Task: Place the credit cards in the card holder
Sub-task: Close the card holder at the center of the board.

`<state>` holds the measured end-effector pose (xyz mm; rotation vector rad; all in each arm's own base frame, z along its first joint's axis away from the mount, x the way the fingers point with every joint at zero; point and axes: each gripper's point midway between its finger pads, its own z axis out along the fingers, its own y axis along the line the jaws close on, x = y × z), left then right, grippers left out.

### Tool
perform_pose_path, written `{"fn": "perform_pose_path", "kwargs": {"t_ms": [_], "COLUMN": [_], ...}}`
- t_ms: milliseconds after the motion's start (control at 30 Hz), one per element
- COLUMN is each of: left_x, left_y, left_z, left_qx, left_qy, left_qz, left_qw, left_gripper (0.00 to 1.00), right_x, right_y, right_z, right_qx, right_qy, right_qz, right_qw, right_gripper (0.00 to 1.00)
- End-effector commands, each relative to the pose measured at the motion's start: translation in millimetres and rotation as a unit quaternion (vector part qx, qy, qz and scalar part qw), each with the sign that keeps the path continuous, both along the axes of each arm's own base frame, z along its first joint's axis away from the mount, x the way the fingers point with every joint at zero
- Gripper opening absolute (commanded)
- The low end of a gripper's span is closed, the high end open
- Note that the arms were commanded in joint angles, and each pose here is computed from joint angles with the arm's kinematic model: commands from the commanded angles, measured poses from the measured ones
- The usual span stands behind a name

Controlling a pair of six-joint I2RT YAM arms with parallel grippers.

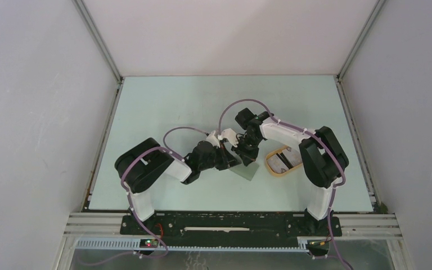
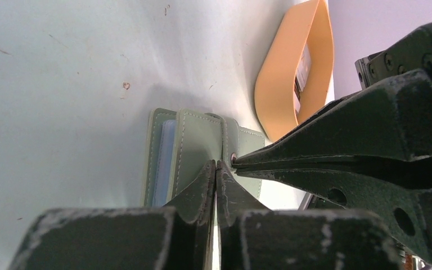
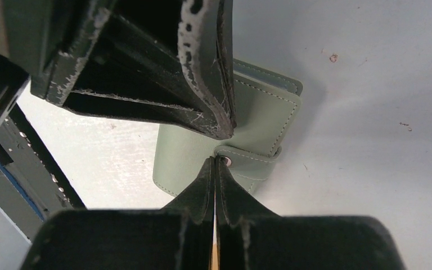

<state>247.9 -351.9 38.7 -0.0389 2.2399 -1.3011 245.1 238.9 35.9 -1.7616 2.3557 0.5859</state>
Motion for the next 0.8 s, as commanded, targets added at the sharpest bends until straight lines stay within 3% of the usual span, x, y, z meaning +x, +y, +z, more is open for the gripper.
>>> {"fn": "perform_pose_path", "kwargs": {"t_ms": [0, 200, 333, 433, 767], "left_x": [-1.2, -1.2, -1.2, -1.9, -11.5], "left_y": [2.5, 4.9, 6.9, 8.5, 29.3], "left_z": [2.7, 8.3, 15.8, 23.0, 58.0], "left_qx": [-0.001, -0.005, -0.01, -0.014, -0.009], "left_qy": [-0.018, -0.024, -0.032, -0.041, -0.09], "left_qz": [-0.001, 0.003, 0.005, 0.006, 0.013], "left_qw": [1.0, 1.0, 0.999, 0.999, 0.996], "left_gripper": [0.06, 0.06, 0.09, 0.13, 0.26], "right_x": [-22.3, -22.6, -17.9, -12.1, -11.0], "right_y": [-15.5, -14.5, -6.1, 1.4, 4.5], "right_z": [-53.5, -51.6, -31.3, -7.4, 85.3], "right_qx": [-0.071, -0.071, -0.036, 0.0, 0.105], "right_qy": [0.045, 0.053, 0.045, 0.033, -0.026], "right_qz": [0.006, 0.004, 0.0, -0.006, -0.02], "right_qw": [0.996, 0.996, 0.998, 0.999, 0.994], "right_gripper": [0.0, 0.0, 0.23, 0.33, 0.41]}}
